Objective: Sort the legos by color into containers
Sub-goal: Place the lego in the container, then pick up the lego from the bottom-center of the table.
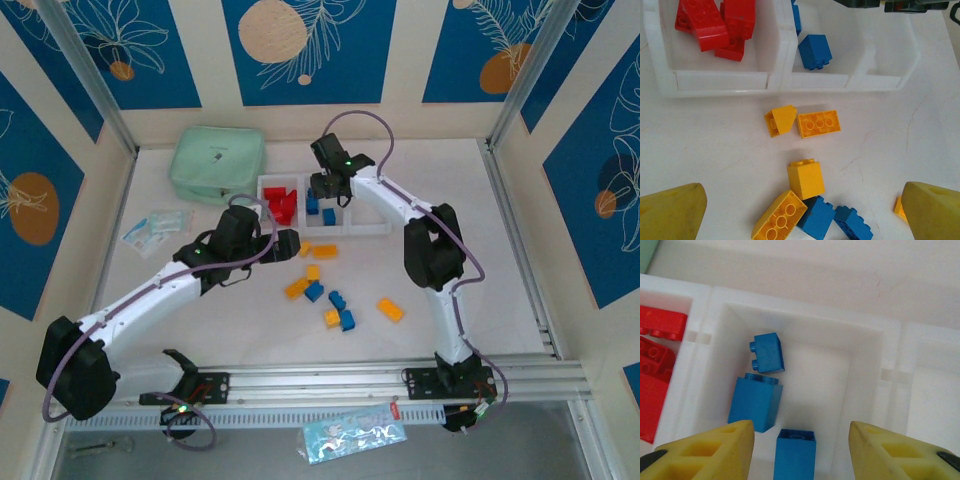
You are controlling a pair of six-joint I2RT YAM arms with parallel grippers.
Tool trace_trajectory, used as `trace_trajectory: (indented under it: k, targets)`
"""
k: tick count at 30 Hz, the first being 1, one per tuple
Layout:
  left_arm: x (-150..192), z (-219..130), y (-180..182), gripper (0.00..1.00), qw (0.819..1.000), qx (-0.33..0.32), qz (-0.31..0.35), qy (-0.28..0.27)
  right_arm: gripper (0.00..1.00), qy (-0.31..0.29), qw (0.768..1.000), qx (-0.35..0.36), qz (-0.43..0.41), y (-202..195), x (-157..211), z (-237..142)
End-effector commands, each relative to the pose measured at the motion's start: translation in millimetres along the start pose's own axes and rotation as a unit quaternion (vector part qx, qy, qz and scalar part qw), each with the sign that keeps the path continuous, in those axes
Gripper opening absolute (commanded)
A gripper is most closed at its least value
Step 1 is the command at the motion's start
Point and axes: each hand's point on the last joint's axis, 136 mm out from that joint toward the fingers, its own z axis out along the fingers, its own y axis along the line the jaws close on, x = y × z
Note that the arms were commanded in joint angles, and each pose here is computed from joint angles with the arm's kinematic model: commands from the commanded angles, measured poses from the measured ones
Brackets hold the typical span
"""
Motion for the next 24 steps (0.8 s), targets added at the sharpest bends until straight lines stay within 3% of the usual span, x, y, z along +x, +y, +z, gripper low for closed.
trace_trajectory:
  k: [1,10,24]
  targets:
    - [-6.4,-7.3,-7.9,0.99,1.000,0.015,0.005,0.000,0.54,-0.025,0.999,-0.028,-0.015,12.3,-7.4,-44.6]
    - [14.1,-8.2,-13.1,0.99,0.999,0.042,0.000,0.032,0.60,-0.004,0.998,-0.064,0.001,6.1,40.9,-94.6]
    - [59.1,-6.5,-12.9,0.99,0.998,0.034,-0.011,0.059,0.67,0.134,0.987,-0.086,0.031,15.9,194.0,-127.8]
